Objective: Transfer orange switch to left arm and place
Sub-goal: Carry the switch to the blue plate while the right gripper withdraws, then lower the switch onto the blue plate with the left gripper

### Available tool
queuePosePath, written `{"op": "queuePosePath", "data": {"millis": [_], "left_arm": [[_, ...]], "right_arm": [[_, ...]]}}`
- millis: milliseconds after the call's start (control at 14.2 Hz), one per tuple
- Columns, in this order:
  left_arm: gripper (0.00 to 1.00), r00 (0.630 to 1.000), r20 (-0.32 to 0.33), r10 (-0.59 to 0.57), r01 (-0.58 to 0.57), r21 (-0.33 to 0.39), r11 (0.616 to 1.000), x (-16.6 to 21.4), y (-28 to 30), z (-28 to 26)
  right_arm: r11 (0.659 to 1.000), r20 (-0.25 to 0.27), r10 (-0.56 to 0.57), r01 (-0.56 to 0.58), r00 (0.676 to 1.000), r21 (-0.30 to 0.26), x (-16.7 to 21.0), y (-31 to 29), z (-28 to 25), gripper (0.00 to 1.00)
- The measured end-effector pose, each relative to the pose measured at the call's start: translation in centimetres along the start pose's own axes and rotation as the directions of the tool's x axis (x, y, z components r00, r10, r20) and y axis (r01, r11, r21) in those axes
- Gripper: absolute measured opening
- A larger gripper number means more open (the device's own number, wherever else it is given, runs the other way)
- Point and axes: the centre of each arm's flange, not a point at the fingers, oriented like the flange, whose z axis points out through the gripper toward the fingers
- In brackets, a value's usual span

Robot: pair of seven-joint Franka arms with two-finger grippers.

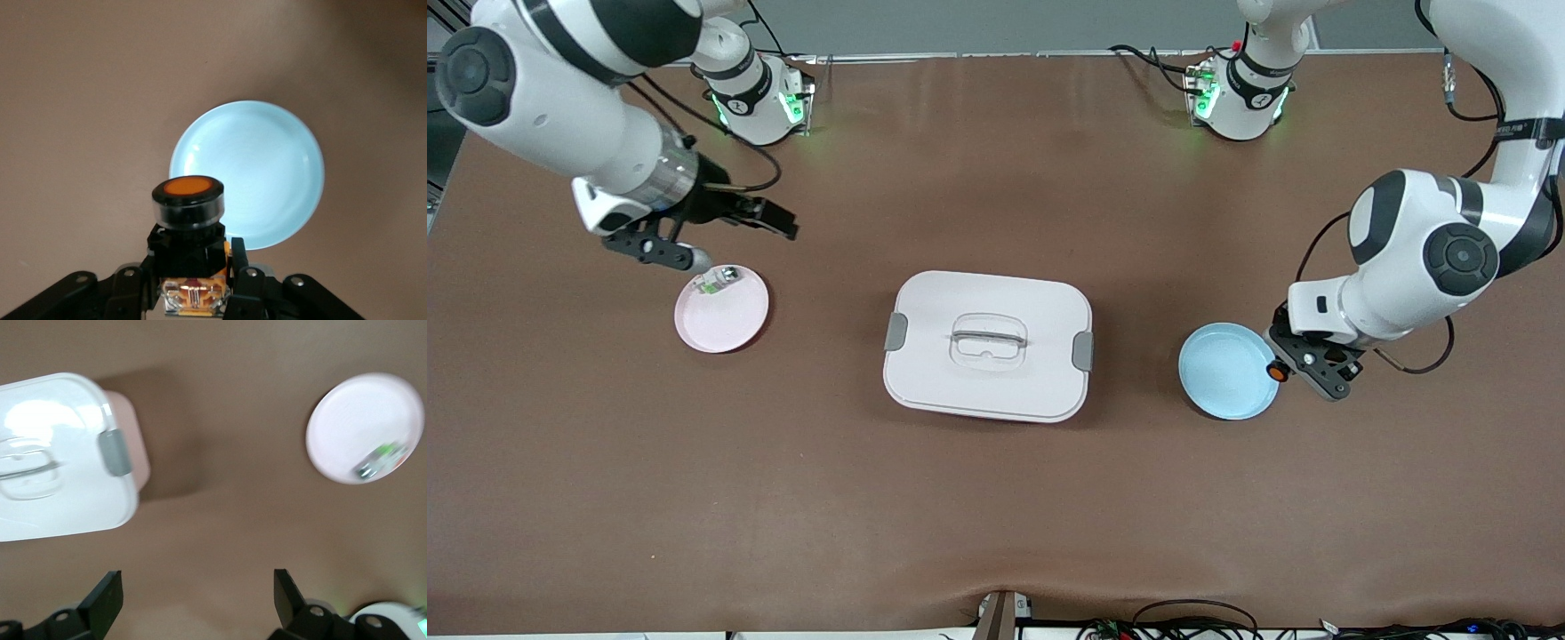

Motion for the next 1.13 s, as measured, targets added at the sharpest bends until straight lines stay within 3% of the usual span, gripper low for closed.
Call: {"op": "queuePosePath", "data": {"millis": [282,564,775,1128], "left_arm": [[0.41,0.963,0.02,0.27,-0.27,0.046,0.962,-0.8,-1.9,3.7],[0.41,0.905,-0.008,0.426,-0.426,0.006,0.905,-2.4,-3.4,8.2],[0.41,0.838,-0.021,0.545,-0.546,-0.012,0.838,-1.2,-2.2,9.6],[0.41,0.786,-0.02,0.619,-0.619,-0.032,0.785,-0.2,0.3,11.3]], "right_arm": [[0.996,-0.022,-0.093,0.093,0.995,0.002,3.8,10.5,-1.4,1.0],[0.994,-0.053,-0.113,0.112,0.992,-0.019,4.6,17.8,-4.1,1.0],[0.991,-0.081,-0.121,0.116,0.989,-0.064,3.7,18.6,-8.3,1.0],[0.988,-0.165,-0.145,0.132,0.976,-0.084,2.3,17.5,-14.8,1.0]]}}
